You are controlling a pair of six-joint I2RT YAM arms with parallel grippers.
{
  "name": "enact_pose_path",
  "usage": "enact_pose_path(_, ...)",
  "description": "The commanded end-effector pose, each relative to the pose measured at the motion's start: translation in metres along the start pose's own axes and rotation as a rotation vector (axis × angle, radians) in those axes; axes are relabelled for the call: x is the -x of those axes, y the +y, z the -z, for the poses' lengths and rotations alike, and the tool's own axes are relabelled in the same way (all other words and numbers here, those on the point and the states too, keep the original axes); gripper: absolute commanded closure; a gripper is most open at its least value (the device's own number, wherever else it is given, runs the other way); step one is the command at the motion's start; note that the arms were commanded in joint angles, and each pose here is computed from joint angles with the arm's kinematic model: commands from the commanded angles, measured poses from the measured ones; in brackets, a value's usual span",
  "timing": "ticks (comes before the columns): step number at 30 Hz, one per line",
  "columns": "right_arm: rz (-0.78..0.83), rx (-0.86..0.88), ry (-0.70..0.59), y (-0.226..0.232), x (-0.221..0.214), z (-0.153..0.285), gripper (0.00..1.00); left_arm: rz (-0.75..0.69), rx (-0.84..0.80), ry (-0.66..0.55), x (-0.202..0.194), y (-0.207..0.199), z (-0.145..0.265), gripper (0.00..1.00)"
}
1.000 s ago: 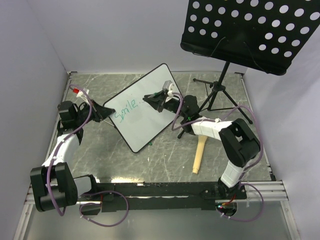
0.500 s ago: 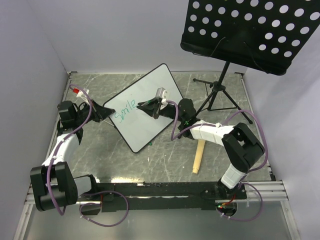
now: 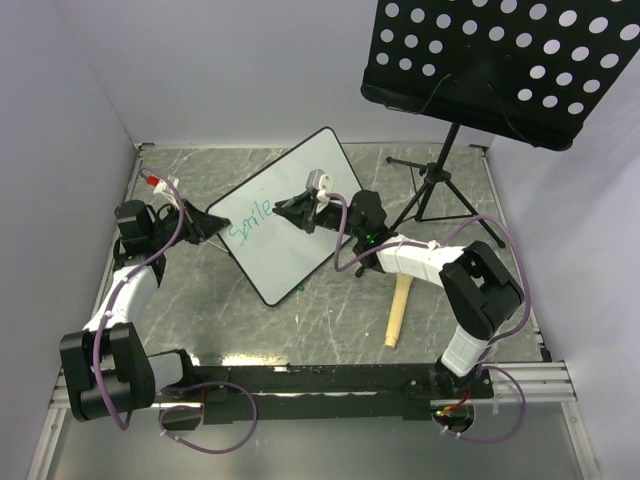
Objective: Write a sentence on the whiteboard
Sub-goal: Pick up the sentence from the whiteboard.
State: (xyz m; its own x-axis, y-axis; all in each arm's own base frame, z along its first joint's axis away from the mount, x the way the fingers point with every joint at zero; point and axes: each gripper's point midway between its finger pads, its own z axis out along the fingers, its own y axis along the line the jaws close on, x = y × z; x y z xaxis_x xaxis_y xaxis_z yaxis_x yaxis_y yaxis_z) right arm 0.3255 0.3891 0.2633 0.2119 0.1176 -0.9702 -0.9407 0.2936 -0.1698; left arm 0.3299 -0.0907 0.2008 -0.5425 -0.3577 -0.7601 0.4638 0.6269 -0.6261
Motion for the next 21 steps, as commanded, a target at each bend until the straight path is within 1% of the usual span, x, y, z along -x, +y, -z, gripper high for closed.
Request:
enact_pose_path(1,0.033,0.007,-0.044,-0.007,0.025,-0.017,1.00,-0.169,0.129,0.040,-0.016,0.042,-0.001,0.99)
enact_pose_path(7,0.050,0.009,-0.017,-0.009,0.019,-0.018,1.00,-0.187,0.131,0.035,-0.013,0.041,0.000,0.99)
enact_pose_path(12,0.070,0.029,-0.021,-0.004,0.024,-0.024,1.00,-0.195,0.138,0.033,-0.013,0.040,0.002,0.99)
enact_pose_path(21,0.044,0.053,0.018,0.000,0.012,-0.027,1.00,-0.202,0.136,0.031,-0.011,0.038,0.002,0.99)
